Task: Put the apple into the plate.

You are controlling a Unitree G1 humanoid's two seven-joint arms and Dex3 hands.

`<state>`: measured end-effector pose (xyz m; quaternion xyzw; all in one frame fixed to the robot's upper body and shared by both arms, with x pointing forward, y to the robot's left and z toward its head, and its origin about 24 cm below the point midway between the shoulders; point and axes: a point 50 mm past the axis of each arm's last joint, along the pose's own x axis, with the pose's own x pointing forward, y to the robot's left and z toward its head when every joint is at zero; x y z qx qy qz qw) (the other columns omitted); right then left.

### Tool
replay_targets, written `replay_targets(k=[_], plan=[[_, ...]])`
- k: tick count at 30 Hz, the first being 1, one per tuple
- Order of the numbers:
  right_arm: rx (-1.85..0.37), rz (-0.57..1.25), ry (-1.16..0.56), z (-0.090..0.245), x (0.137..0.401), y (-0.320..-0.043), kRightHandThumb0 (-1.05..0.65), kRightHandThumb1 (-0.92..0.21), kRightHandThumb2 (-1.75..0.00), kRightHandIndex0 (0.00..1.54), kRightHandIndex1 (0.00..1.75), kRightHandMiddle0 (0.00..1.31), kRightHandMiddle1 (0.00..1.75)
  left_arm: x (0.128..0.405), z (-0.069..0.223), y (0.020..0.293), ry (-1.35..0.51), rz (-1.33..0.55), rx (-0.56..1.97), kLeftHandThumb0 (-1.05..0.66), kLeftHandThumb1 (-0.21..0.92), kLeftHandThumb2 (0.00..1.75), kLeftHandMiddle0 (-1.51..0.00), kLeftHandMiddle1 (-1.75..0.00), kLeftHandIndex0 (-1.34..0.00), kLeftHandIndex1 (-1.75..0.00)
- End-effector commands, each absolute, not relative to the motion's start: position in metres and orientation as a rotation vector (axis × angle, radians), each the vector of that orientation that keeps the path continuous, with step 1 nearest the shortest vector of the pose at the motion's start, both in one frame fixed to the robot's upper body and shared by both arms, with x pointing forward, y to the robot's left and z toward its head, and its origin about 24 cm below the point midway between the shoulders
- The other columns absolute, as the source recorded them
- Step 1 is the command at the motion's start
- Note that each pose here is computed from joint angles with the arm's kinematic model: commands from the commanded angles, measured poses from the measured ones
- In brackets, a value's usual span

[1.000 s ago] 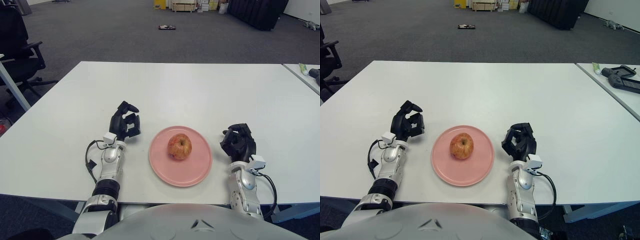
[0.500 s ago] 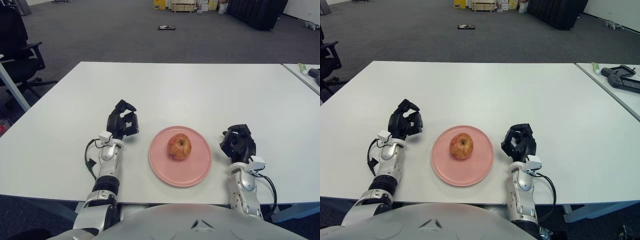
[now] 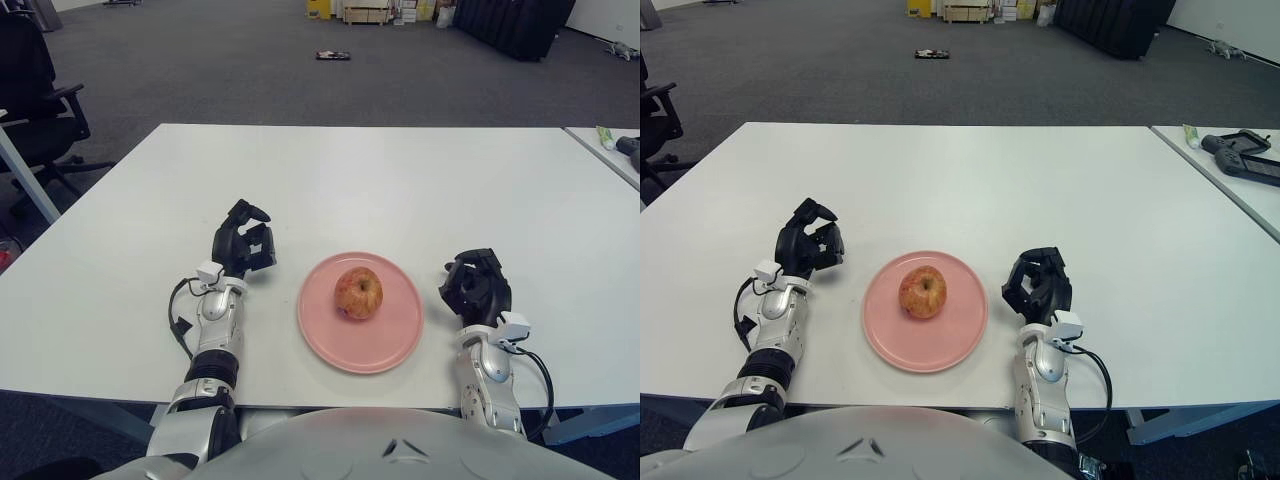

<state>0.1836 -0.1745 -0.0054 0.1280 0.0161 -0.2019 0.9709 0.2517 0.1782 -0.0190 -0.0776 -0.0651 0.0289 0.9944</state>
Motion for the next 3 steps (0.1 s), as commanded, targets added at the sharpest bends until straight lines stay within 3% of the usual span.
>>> replay_targets(k=[1,3], plan=[[0.306,-0.427,0.076,-0.0124,0.1826,-0.1666,-0.43,-0.49,-1.11,1.11,1.75,0.48,1.75,0.2275,-0.0489,0.1708,0.022,0.117,-0.205,-0.48,0.31,1.34,-1.17,-1.75,-0.61,-1.75],[0.310,-0.429,0.075,-0.0125,0.1826,-0.1666,-0.43,-0.49,-1.11,1.11,1.75,0.48,1.75,0.2283,-0.0493,0.1707,0.048,0.125,-0.174,-0.48,0.32,1.32,-1.17,-1.75,-0.60,-1.75]])
